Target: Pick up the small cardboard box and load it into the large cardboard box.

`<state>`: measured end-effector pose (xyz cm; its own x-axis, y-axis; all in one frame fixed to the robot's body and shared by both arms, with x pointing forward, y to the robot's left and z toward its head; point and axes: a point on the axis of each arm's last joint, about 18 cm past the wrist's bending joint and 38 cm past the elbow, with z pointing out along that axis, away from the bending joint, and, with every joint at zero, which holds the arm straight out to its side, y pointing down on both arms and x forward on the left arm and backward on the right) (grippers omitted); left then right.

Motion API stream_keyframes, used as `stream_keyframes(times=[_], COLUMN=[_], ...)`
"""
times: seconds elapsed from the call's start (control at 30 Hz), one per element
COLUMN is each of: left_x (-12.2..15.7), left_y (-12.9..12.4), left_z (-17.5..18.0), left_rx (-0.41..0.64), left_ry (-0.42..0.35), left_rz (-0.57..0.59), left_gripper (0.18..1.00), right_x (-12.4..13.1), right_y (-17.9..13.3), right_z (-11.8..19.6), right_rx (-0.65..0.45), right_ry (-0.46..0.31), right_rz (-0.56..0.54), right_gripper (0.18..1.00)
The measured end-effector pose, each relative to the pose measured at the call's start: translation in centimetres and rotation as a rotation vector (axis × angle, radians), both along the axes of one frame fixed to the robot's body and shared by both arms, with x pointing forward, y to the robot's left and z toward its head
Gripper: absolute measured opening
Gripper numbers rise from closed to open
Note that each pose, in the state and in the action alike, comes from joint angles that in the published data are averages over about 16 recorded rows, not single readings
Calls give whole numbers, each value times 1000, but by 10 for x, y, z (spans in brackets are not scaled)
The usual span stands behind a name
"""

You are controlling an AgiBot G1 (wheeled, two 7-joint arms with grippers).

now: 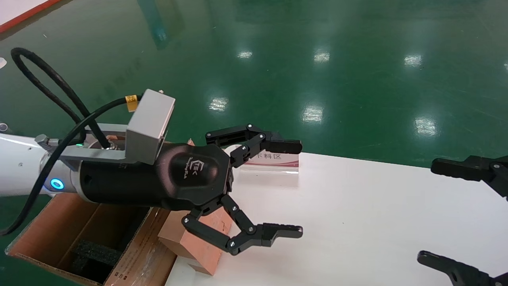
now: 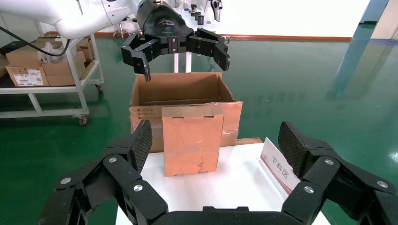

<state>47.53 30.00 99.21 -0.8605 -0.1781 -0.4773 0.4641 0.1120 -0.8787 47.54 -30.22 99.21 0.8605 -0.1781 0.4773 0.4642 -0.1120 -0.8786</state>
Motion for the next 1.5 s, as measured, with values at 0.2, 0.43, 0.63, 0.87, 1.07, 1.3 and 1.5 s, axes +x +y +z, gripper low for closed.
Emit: stream_keyframes(times=[0.2, 0.43, 0.63, 0.87, 1.07, 1.3, 1.5], left_x=[0, 0, 2, 10, 25, 44, 54], left_y=[0, 0, 2, 6, 14, 24, 29], left_z=[0, 0, -2, -5, -7, -3, 4], left_rx=[0, 3, 36, 166, 328, 496, 576], left_ry=[0, 3, 19, 51, 82, 137, 185], left_rz=[0, 3, 32, 125, 250, 412, 514], left_gripper=[1001, 1001, 1001, 1001, 1001, 1001, 1001], right_x=[0, 0, 0, 0, 0, 0, 0], right_y=[0, 0, 0, 0, 0, 0, 0], right_z=[0, 0, 0, 0, 0, 0, 0], right_rx=[0, 0, 0, 0, 0, 0, 0], right_ry=[0, 0, 0, 0, 0, 0, 0], right_rz=[0, 0, 0, 0, 0, 0, 0], right_gripper=[1001, 1001, 1001, 1001, 1001, 1001, 1001])
